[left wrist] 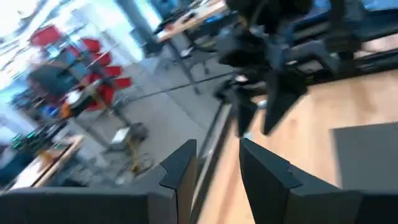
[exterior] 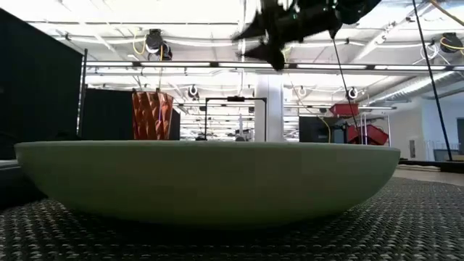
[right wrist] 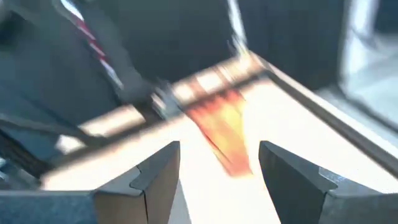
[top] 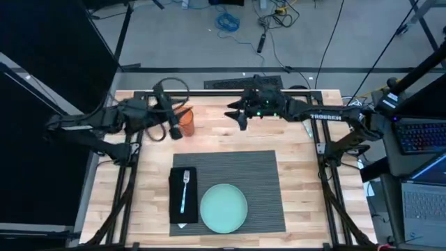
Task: Set table place
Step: Put the white knife on the gray table mat
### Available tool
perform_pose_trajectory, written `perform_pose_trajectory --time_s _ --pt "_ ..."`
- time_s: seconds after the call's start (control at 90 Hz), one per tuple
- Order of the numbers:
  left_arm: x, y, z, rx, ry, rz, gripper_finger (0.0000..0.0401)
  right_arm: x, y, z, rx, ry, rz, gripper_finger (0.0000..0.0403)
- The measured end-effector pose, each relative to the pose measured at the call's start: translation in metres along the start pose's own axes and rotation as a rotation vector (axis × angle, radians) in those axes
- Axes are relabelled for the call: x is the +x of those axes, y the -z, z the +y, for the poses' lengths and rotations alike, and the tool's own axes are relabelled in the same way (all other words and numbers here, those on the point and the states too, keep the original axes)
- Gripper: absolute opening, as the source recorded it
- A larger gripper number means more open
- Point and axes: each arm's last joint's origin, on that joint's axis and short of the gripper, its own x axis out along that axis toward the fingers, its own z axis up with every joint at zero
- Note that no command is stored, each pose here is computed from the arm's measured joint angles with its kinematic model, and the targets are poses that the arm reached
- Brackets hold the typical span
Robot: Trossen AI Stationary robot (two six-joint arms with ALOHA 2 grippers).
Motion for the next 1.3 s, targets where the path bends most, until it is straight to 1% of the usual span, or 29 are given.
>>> perform_pose_trajectory --time_s 0.056,0.089,0.133,0.167,0.278,0.344,0.422,0.511,0.622,0.689,0.767,0.811,0.856,0.933,1.0,1.122,1.178,1.211,1.267,1.3 --pt "0.014 0.006 0.003 -0.017 -0.025 0.052 0.0105 -0.004 0.003 -0.012 -0.003 0.056 0.09 0.0203" --pt "0.022 0.01 0.004 -0.012 -0.022 0.088 0.0105 -0.006 0.006 -0.019 -0.005 0.083 0.136 0.0203" --pt "0.032 0.018 0.007 -0.006 0.014 0.13 0.0105 -0.008 0.009 -0.028 -0.011 0.113 0.178 0.0203" --pt "0.037 0.022 0.01 -0.012 0.064 0.138 0.0105 -0.01 0.01 -0.034 -0.02 0.13 0.193 0.0203" --pt "0.046 0.03 0.03 -0.111 0.197 0.064 0.0105 -0.014 0.009 -0.048 -0.069 0.163 0.209 0.0203" --pt "0.045 0.03 0.045 -0.176 0.22 -0.009 0.0105 -0.016 0.006 -0.053 -0.086 0.175 0.197 0.0203" --pt "0.04 0.03 0.062 -0.235 0.204 -0.08 0.0105 -0.018 0.003 -0.06 -0.078 0.191 0.177 0.0203" --pt "0.033 0.03 0.073 -0.249 0.187 -0.124 0.0105 -0.023 0.002 -0.072 -0.012 0.24 0.174 0.0203" --pt "0.029 0.032 0.077 -0.253 0.186 -0.13 0.0105 -0.031 0.001 -0.089 0.114 0.324 0.161 0.0203" --pt "0.031 0.034 0.076 -0.237 0.22 -0.14 0.0105 -0.035 0.001 -0.1 0.207 0.385 0.14 0.0203" --pt "0.031 0.045 0.072 -0.232 0.258 -0.172 0.0105 -0.036 0.002 -0.113 0.304 0.481 0.112 0.0203" --pt "0.03 0.053 0.072 -0.242 0.248 -0.198 0.0105 -0.035 0.005 -0.12 0.336 0.532 0.109 0.0203" --pt "0.026 0.059 0.072 -0.263 0.215 -0.237 0.0105 -0.033 0.007 -0.126 0.353 0.568 0.104 0.0203" --pt "0.019 0.069 0.073 -0.315 0.16 -0.311 0.0105 -0.028 0.007 -0.131 0.352 0.568 0.088 0.0203" --pt "0.015 0.077 0.071 -0.357 0.13 -0.342 0.0105 -0.023 0.007 -0.132 0.347 0.548 0.074 0.0203" --pt "0.009 0.087 0.069 -0.411 0.053 -0.311 0.0105 -0.014 0.009 -0.133 0.345 0.51 0.065 0.0203" --pt "0.009 0.089 0.069 -0.419 0.025 -0.29 0.0105 -0.01 0.013 -0.136 0.384 0.503 0.079 0.0203" --pt "0.01 0.091 0.068 -0.433 0.025 -0.264 0.0105 -0.008 0.016 -0.139 0.423 0.504 0.091 0.0203" --pt "0.011 0.094 0.065 -0.503 0.048 -0.222 0.0105 -0.003 0.025 -0.144 0.487 0.526 0.13 0.0203" --pt "0.012 0.096 0.063 -0.526 0.064 -0.197 0.0105 0.0 0.03 -0.147 0.507 0.539 0.154 0.0203"
